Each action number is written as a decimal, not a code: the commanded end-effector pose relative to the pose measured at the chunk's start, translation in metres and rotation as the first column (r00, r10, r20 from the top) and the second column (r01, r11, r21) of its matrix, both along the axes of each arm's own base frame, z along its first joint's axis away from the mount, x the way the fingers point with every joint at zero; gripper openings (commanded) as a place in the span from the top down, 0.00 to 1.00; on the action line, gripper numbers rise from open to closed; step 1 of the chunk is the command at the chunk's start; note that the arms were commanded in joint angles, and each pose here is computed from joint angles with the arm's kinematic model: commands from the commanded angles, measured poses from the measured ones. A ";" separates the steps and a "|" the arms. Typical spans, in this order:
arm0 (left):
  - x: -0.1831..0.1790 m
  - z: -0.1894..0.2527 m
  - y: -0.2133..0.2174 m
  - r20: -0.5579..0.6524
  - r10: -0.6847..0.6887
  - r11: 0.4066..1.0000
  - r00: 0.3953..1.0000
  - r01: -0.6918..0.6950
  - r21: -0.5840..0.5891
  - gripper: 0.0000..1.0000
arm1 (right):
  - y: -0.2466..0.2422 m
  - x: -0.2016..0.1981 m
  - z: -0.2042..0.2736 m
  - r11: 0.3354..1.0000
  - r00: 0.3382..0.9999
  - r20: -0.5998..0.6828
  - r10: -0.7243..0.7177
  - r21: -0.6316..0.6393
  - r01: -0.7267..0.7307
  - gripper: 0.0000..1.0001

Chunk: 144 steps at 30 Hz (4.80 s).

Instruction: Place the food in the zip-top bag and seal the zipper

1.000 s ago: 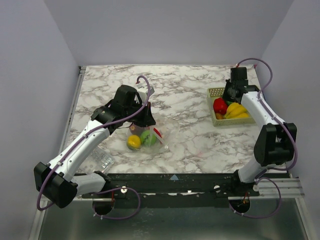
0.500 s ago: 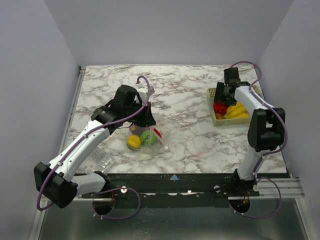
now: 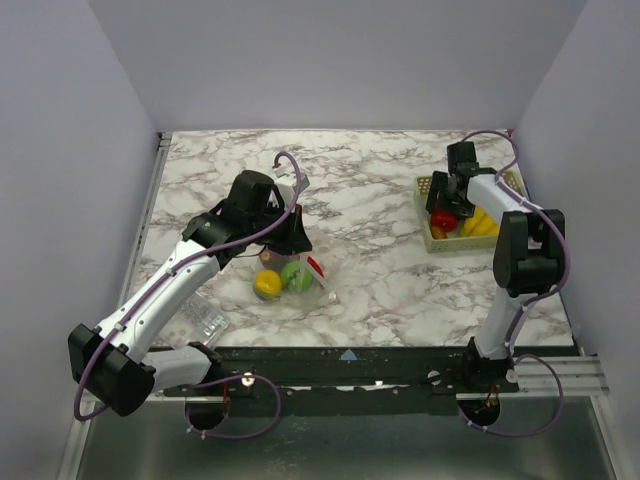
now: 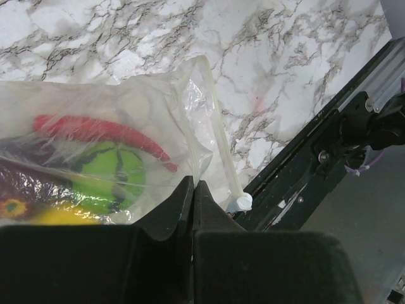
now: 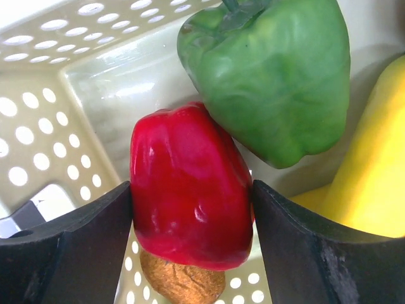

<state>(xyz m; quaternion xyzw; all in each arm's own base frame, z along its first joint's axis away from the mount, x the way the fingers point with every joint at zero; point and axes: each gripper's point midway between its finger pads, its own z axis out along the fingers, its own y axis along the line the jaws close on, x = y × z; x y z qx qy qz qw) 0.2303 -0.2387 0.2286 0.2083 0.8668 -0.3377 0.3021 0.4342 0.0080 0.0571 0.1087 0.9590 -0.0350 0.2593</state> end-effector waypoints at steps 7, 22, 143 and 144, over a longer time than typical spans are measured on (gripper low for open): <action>-0.001 0.000 -0.004 0.002 -0.022 1.000 1.000 0.022 -0.015 1.00 | -0.012 -0.024 -0.027 0.999 0.995 -0.103 -0.014 -0.050 0.009 0.20; -0.001 -0.001 -0.004 -0.002 -0.023 1.000 1.000 0.023 -0.014 1.00 | 0.002 0.001 0.063 0.999 0.982 0.187 -0.026 0.047 0.017 0.72; -0.002 -0.002 -0.008 -0.023 -0.041 0.999 0.999 0.040 -0.037 1.00 | -0.045 0.038 0.075 0.985 0.921 0.389 -0.012 -0.154 0.078 0.01; -0.002 -0.003 -0.008 -0.027 -0.042 0.998 0.999 0.041 -0.036 1.00 | -0.043 0.041 0.070 0.987 0.924 0.382 0.008 -0.152 0.054 0.01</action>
